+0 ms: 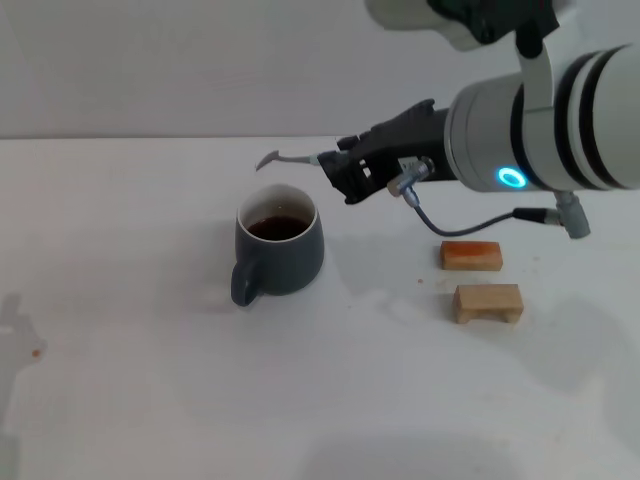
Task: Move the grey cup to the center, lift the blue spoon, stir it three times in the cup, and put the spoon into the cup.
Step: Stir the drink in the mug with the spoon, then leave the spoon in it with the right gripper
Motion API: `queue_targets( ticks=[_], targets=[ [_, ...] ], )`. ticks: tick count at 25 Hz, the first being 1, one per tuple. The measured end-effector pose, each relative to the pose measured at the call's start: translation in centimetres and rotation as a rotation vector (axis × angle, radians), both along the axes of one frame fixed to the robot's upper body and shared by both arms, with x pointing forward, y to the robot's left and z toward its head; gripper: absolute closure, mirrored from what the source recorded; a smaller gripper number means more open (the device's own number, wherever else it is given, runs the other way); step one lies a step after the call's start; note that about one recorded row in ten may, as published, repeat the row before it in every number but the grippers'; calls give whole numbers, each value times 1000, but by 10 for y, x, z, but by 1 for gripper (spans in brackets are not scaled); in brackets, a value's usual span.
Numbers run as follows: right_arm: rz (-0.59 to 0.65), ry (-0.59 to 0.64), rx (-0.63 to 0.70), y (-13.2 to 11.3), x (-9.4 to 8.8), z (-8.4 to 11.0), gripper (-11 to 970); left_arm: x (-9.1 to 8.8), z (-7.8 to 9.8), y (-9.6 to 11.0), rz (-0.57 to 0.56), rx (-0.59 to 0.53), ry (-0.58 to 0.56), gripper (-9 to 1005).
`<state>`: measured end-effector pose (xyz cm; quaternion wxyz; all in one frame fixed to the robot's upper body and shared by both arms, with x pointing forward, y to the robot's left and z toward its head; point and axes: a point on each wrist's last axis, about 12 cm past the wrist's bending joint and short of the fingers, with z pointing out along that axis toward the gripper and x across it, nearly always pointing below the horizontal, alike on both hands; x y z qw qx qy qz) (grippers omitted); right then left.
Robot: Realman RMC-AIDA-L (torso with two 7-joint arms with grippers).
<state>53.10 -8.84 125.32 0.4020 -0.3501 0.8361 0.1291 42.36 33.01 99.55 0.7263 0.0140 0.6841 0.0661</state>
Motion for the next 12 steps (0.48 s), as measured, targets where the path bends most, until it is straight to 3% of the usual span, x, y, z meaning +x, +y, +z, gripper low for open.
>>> queue_targets(
  ticks=[12],
  targets=[
    [-23,49,-9,-9,-6,-18,795,-4,-1,1,7,-2,7,997]
  ],
)
